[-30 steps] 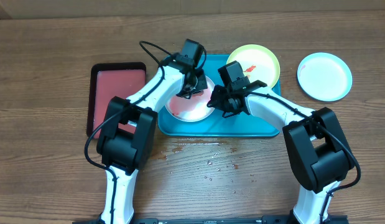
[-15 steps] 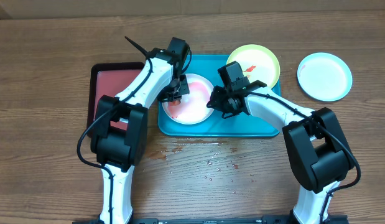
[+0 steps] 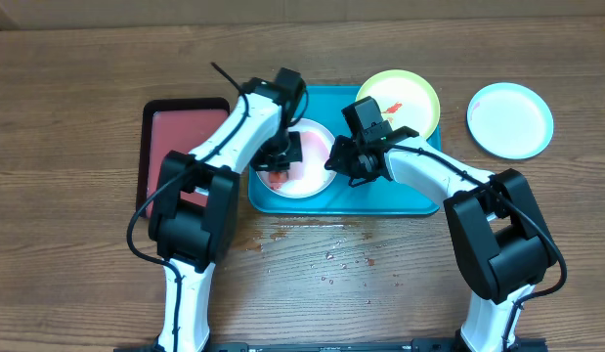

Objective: Clean dirty plates on tray and stack at the side
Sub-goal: 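Scrub the white plate with the sponge while the right gripper holds its rim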

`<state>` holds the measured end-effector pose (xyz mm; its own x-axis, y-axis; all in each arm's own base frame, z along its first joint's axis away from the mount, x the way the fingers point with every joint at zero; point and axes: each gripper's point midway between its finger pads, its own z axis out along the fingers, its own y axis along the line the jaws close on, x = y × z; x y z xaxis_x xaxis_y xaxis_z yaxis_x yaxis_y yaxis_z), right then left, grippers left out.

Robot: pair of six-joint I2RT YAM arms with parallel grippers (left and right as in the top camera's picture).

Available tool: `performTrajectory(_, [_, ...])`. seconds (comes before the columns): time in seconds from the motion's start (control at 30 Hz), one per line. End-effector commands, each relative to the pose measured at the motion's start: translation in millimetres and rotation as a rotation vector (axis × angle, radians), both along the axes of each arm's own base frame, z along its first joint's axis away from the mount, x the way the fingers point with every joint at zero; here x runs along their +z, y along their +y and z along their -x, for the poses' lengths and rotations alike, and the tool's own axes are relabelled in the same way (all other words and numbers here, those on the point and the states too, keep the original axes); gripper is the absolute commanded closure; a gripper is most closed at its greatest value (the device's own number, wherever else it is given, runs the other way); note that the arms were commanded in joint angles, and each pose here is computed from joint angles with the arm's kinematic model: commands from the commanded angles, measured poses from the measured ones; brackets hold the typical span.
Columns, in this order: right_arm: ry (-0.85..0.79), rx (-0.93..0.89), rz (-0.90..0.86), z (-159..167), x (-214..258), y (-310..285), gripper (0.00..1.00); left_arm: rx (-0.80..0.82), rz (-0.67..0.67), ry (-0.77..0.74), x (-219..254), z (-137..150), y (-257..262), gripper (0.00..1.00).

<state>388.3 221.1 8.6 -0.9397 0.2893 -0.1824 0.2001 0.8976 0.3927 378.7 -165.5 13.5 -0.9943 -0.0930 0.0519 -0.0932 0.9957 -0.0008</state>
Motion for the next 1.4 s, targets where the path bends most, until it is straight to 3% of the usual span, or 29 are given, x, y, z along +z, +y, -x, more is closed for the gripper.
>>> performTrajectory(0.0, [0.026,-0.004,0.019,5,-10,-2,0.96,-0.066,0.074,0.069,-18,20,-35,0.96])
performTrajectory(0.27, [0.026,-0.004,0.019,5,-10,-2,0.96,-0.071,0.107,0.015,-19,10,-51,0.96])
performTrajectory(0.5, [0.026,-0.003,0.019,5,-10,-2,0.96,-0.047,0.15,-0.108,-18,-24,-55,0.96])
performTrajectory(0.8, [0.032,-0.001,0.015,6,-10,-1,0.96,0.026,0.101,-0.194,-17,-53,-25,0.96])
performTrajectory(1.1, [0.032,-0.001,0.015,7,-10,-1,0.96,0.118,0.051,-0.09,-20,-43,28,0.96])
performTrajectory(1.37, [0.032,-0.001,0.015,7,-10,-1,0.96,0.051,0.025,0.078,-19,-2,35,0.96])
